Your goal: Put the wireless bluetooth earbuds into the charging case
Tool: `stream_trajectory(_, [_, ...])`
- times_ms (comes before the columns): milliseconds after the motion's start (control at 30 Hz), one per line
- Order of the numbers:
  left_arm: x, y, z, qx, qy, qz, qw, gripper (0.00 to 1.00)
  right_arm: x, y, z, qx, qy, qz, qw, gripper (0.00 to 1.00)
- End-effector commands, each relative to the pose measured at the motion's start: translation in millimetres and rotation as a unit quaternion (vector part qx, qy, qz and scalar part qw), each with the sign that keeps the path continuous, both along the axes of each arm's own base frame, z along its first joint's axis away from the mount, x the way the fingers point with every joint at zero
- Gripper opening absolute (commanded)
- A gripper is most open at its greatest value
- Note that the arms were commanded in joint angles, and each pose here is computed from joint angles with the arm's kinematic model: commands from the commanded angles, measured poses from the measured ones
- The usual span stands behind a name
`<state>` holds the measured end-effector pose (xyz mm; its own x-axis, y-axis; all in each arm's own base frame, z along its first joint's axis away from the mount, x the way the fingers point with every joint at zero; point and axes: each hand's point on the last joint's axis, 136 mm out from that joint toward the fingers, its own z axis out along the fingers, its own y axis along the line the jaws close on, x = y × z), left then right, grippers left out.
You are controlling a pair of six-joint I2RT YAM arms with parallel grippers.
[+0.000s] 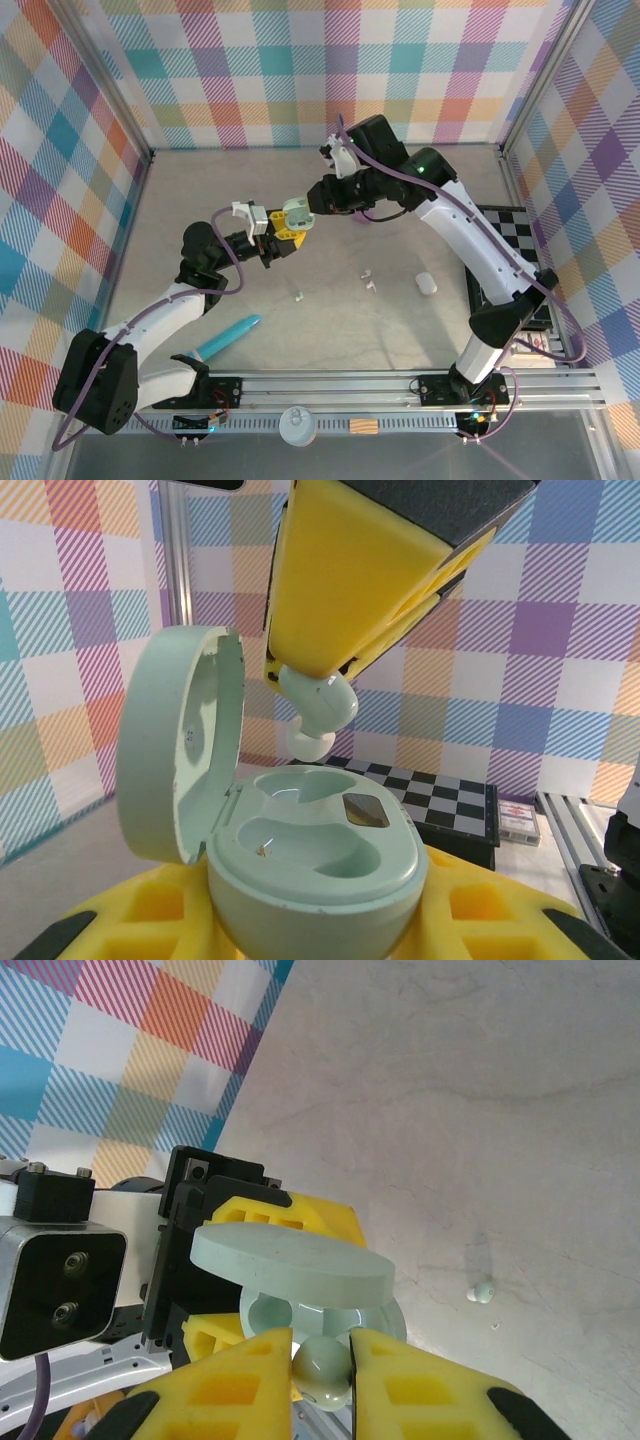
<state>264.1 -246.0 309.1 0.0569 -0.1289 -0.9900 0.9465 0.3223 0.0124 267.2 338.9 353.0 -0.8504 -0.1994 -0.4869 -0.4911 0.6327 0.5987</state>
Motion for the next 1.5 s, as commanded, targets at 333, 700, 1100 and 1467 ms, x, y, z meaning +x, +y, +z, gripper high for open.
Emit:
stream_trajectory(333, [-2.9,-3.4,24.6,-0.017,-0.050,-0.010,0.999,0.32,-7.6,0.4,-10.8,-0.019,0.007,0.012,1.000,0.19])
stream_trajectory(700, [-5.5,-2.9,26.8,-0.020,-0.052,-0.013,0.998,0.32,-4.6,-1.4,-22.9,-0.040,0.014,0.007,0.999,0.19])
stream_trajectory(1100, [-5.0,-2.5,24.9,-0.020,-0.050,-0.011,0.999,0.32,-2.0,0.0,-6.9,-0.026,-0.008,0.009,1.000,0.42])
stream_trajectory(1467, [10.3,7.0,21.6,-0.015,-0.049,0.016,0.999,0.32,-16.7,-51.5,29.5,0.012,-0.112,-0.057,0.992,0.57])
